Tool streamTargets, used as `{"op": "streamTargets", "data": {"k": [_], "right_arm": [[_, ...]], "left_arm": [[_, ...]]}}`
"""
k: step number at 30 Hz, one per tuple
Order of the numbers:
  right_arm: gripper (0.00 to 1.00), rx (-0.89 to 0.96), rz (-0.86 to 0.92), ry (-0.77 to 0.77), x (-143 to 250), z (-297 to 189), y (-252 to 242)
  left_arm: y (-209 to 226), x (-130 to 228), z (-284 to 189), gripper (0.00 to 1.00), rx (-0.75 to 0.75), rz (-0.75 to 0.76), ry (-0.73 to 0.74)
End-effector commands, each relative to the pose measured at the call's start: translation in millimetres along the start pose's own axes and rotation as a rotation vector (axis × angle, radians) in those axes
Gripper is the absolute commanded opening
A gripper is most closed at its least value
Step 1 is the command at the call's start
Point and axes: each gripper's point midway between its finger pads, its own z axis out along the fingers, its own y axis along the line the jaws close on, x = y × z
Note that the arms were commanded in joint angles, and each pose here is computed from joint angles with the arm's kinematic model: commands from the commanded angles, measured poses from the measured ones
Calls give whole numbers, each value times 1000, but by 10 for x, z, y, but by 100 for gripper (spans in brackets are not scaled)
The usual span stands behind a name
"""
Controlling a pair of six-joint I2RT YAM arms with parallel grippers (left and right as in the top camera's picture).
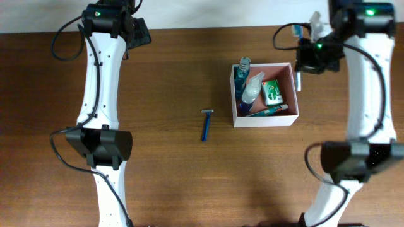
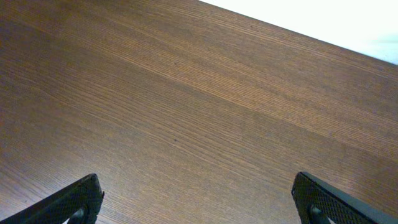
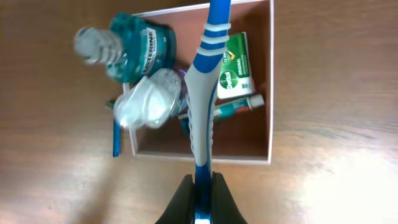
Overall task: Pack container
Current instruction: 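Lift the toothbrush and lower it into the pink box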
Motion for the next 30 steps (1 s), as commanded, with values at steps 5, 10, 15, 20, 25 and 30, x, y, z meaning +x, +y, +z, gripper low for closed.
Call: {"op": "streamTargets", "data": {"k": [5,10,15,20,25,30], "right_arm": [[4,42,34,60,161,91,-69],[4,51,64,66,122,295,-105],[4,53,169,60,65,560,-167],[4,57,346,57,49,831,-228],[4,51,379,88,117,958,-241],[4,21,366,84,95,978,-148]], "left_arm": [[5,1,14,99,-1,-13,1],[6,2,14,99,-2,-13,2],[9,10,14,99,-3,-11,5],[14,20,14,99,-5,-10,9],[13,18,14,99,-4,-10,8],[11,15,14,99,-4,-11,7]]}}
